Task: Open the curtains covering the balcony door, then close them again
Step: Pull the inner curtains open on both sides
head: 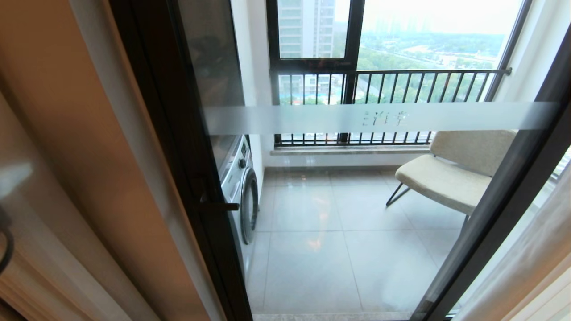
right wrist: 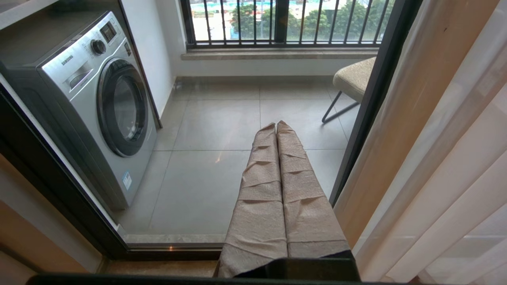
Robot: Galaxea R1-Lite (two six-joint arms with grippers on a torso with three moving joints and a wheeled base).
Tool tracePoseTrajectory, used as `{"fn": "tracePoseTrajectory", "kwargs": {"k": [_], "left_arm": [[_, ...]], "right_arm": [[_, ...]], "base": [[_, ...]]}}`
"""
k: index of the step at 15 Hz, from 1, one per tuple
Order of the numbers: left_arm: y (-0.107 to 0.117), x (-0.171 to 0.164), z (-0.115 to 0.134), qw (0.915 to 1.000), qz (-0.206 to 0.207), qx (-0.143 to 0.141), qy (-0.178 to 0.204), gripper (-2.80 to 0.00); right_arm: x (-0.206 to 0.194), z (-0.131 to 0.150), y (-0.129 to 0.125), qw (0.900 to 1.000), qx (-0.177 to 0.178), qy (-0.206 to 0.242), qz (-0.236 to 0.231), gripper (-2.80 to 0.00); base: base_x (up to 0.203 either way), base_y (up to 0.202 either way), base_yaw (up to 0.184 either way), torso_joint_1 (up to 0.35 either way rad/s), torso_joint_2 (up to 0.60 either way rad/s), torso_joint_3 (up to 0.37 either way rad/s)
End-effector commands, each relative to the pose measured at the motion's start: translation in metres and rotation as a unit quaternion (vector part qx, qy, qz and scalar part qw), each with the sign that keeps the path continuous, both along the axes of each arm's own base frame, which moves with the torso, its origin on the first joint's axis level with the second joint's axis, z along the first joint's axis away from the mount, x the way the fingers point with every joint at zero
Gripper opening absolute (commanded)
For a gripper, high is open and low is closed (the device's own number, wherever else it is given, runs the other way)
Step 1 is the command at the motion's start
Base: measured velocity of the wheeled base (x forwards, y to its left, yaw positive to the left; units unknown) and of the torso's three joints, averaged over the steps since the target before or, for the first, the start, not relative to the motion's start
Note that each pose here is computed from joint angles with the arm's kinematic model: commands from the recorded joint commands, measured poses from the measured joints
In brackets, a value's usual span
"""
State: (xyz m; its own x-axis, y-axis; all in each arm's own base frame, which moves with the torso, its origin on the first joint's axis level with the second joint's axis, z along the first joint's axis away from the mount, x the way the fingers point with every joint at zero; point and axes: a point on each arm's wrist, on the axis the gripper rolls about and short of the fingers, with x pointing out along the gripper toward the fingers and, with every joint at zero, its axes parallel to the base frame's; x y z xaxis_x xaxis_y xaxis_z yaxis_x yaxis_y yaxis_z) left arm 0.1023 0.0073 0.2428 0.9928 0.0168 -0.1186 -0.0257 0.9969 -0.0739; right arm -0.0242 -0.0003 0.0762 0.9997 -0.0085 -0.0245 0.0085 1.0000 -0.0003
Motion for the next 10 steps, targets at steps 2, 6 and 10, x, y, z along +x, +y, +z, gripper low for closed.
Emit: {"fn": "tracePoseTrajectory", "kwargs": {"k": [2,6,10], "left_arm": [[-0.014,-0.026,-0.042,0.9955,-0.076,0.001,0.057,-2.8],[-0.013,-0.06,-0.098,0.9937,-0.088,0.005,0.069,-2.8],[-0.01,-0.089,-0.137,0.9964,-0.081,0.006,0.023,-2.8]], "right_arm": [[0.0,0.0,0.0,1.0,0.0,0.0,0.0,-2.8],[0.0,0.0,0.0,1.0,0.0,0.0,0.0,-2.8],[0.0,0.0,0.0,1.0,0.0,0.0,0.0,-2.8]], "base": [[0.0,0.0,0.0,0.0,0.0,0.0],[0.0,0.0,0.0,0.0,0.0,0.0],[0.0,0.0,0.0,0.0,0.0,0.0]]}}
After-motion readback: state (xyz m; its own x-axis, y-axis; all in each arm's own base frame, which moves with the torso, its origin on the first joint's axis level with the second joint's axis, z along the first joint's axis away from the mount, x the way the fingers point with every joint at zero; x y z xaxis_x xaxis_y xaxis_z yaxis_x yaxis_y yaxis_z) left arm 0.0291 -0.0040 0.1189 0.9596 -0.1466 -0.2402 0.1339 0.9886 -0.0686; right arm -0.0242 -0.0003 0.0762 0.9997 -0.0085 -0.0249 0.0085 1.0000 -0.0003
